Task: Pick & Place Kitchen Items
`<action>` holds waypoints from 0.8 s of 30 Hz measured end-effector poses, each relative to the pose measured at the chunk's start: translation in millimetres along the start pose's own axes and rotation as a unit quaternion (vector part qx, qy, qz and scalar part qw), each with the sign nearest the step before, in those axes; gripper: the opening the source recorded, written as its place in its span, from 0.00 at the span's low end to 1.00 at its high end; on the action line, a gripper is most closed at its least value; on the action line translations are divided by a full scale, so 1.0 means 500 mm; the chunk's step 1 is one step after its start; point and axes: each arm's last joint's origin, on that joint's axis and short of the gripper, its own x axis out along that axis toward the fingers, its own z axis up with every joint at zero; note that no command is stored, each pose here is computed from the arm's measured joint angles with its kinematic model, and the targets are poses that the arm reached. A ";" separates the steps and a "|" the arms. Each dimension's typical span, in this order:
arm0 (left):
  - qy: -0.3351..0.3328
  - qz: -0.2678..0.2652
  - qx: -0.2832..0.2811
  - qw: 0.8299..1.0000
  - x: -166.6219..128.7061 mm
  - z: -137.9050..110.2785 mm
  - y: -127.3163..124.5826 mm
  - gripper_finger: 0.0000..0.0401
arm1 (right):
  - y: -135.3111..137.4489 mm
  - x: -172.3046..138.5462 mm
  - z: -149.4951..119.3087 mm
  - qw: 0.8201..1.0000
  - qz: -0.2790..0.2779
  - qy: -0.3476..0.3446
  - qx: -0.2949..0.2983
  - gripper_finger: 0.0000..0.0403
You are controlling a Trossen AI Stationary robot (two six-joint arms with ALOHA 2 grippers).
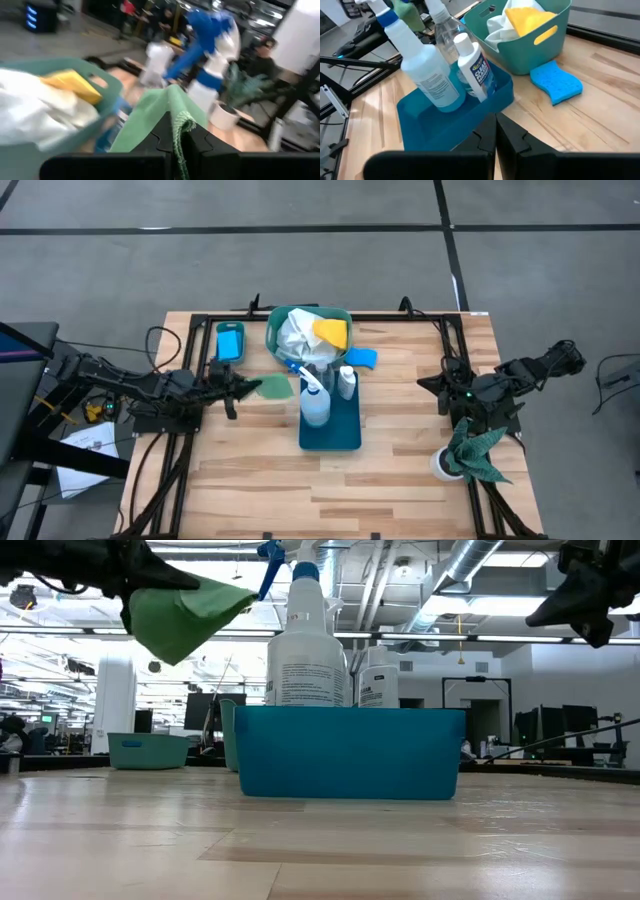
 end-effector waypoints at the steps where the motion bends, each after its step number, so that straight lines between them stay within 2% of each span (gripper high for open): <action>1: -0.008 0.013 0.005 1.000 -0.001 0.006 0.000 0.00 | 0.000 -0.001 -0.001 1.000 0.000 0.000 -0.002 0.00; 10: -0.052 0.150 0.039 0.986 0.006 0.032 0.004 0.00 | 0.001 -0.004 -0.003 1.000 -0.003 -0.010 -0.012 0.00; 21: -0.041 0.227 0.059 0.971 0.061 0.051 0.022 0.00 | 0.002 -0.004 -0.003 1.000 -0.003 -0.011 -0.013 0.00; 24: -0.028 0.225 0.060 0.972 0.076 0.055 0.037 0.00 | 0.002 -0.004 -0.003 1.000 -0.004 -0.011 -0.013 0.00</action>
